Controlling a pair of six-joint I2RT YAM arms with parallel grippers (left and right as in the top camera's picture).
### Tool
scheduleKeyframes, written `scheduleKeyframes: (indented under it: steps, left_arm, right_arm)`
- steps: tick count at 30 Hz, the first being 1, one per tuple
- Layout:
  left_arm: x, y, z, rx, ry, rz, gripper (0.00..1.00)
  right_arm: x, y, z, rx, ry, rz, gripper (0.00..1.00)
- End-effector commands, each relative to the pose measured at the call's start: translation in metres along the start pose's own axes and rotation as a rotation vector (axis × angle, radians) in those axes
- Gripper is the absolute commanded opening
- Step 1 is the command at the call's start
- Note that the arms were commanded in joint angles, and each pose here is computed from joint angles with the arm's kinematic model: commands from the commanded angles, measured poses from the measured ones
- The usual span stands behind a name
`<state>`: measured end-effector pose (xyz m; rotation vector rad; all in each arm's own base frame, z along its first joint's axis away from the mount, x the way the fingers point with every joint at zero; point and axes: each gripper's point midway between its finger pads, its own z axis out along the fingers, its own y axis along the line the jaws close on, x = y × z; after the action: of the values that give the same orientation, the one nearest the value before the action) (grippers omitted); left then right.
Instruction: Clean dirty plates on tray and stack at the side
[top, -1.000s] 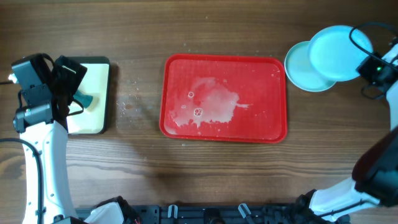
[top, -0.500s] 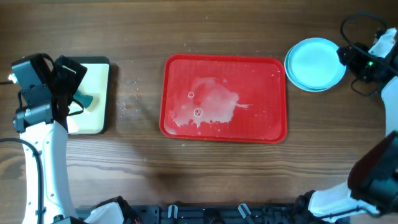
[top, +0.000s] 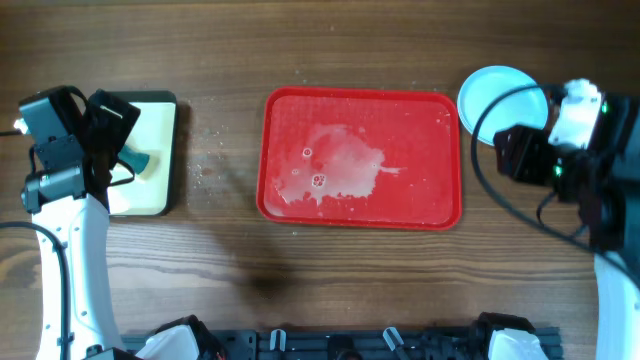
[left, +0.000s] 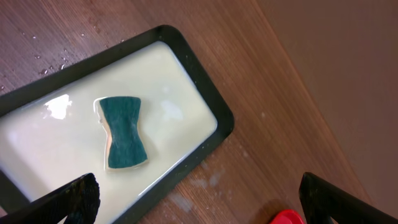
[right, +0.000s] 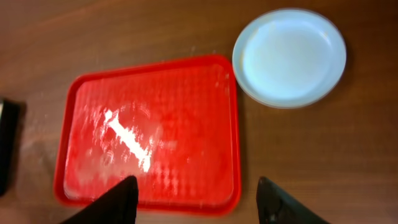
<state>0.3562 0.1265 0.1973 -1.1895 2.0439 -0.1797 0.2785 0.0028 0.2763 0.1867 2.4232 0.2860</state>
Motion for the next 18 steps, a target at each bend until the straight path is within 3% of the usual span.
scheduleKeyframes:
  steps: [1, 5, 18]
  left_arm:
    - [0.0, 0.0, 0.0, 0.003, 0.0, -0.002, 1.0]
    - [0.0, 0.0, 0.0, 0.003, 0.0, -0.002, 1.0]
    - [0.0, 0.0, 0.0, 0.003, 0.0, -0.002, 1.0]
  right_arm:
    - [0.028, 0.003, -0.023, 0.012, 0.04, 0.019, 0.99]
    - [0.059, 0.001, -0.029, 0.04, 0.156, 0.23, 1.0]
    - [0.071, -0.012, 0.009, 0.092, 0.353, 0.266, 1.0]
